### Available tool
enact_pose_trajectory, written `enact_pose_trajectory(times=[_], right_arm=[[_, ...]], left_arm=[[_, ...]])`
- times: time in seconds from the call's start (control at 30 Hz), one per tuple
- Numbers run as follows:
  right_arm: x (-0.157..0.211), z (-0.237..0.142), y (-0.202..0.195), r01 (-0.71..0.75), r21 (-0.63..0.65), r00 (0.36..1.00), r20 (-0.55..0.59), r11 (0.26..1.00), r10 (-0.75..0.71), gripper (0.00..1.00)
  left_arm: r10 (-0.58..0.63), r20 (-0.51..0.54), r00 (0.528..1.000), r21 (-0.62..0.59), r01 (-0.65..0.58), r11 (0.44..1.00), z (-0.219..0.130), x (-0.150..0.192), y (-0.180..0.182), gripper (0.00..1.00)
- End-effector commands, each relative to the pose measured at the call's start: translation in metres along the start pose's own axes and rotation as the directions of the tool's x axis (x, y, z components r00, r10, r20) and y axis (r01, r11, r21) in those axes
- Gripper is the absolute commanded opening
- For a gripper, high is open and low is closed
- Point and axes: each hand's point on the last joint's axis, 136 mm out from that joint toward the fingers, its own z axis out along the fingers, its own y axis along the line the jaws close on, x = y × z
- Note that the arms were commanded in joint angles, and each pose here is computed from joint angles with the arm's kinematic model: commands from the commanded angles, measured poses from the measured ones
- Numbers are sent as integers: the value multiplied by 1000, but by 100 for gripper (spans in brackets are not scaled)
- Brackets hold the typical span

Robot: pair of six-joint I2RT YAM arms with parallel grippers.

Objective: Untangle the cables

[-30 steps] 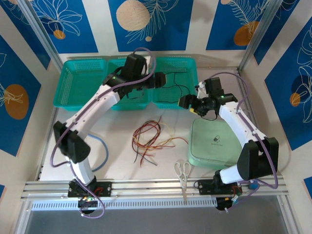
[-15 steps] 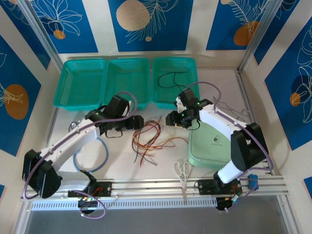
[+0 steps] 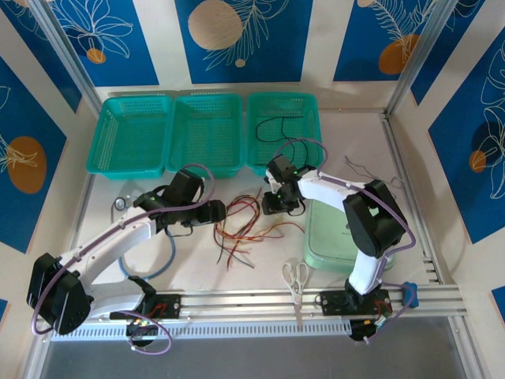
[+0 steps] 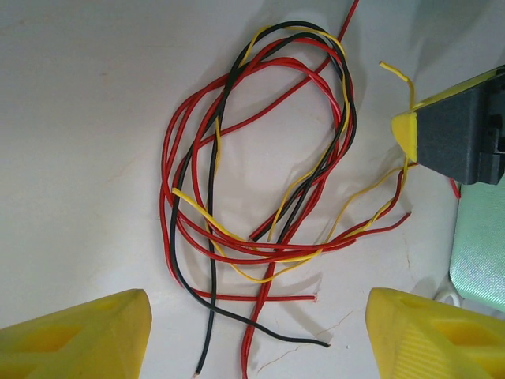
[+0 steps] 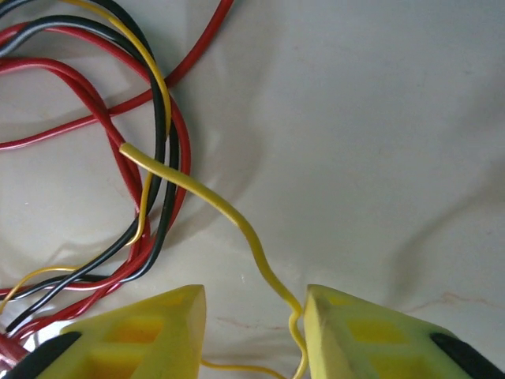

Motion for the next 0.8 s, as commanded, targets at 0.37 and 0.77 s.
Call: enact_pose_trajectory(times=[0.37, 0.77], right_arm=[[-16, 9, -4, 102, 66, 994, 35, 993, -104, 22], [-21, -23, 5, 187, 185, 971, 116, 965, -210, 0]], left_arm=[[-28, -5, 1000, 16, 28, 999, 3, 0, 0, 71], [-26, -16, 1000, 23, 26, 999, 4, -3, -4, 71]])
